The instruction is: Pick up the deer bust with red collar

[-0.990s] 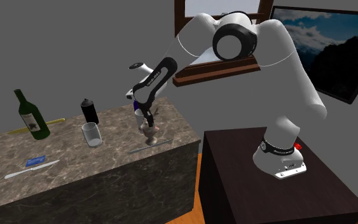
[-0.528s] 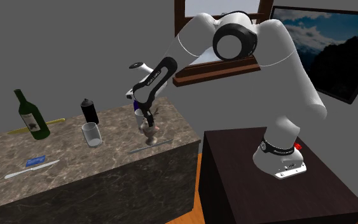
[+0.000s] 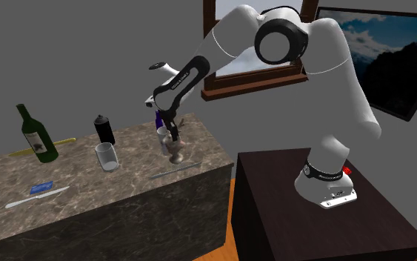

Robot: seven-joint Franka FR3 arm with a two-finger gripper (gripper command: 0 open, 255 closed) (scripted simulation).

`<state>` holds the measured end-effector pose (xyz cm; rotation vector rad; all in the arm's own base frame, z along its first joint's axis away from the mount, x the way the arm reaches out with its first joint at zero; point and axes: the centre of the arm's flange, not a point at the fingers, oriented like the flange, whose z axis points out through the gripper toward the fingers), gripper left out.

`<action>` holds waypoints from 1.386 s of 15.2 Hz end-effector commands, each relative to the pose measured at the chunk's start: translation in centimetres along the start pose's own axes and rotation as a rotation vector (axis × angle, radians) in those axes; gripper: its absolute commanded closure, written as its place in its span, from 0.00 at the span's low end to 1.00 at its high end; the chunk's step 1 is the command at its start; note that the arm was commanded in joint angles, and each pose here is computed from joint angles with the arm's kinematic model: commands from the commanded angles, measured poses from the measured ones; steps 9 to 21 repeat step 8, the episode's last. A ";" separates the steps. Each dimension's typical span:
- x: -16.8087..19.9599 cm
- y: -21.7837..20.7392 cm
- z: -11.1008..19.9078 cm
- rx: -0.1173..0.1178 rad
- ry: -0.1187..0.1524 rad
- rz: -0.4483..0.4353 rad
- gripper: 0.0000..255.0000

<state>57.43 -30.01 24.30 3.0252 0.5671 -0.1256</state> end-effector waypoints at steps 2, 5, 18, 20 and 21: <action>-0.1 0.1 -1.5 0.000 0.000 0.000 1.00; -0.3 0.1 -3.1 0.000 0.000 0.000 1.00; -0.3 0.2 -3.7 0.000 0.000 0.000 1.00; -0.3 0.2 -3.7 0.000 0.000 0.000 1.00; -0.3 0.2 -3.7 0.000 0.000 0.000 1.00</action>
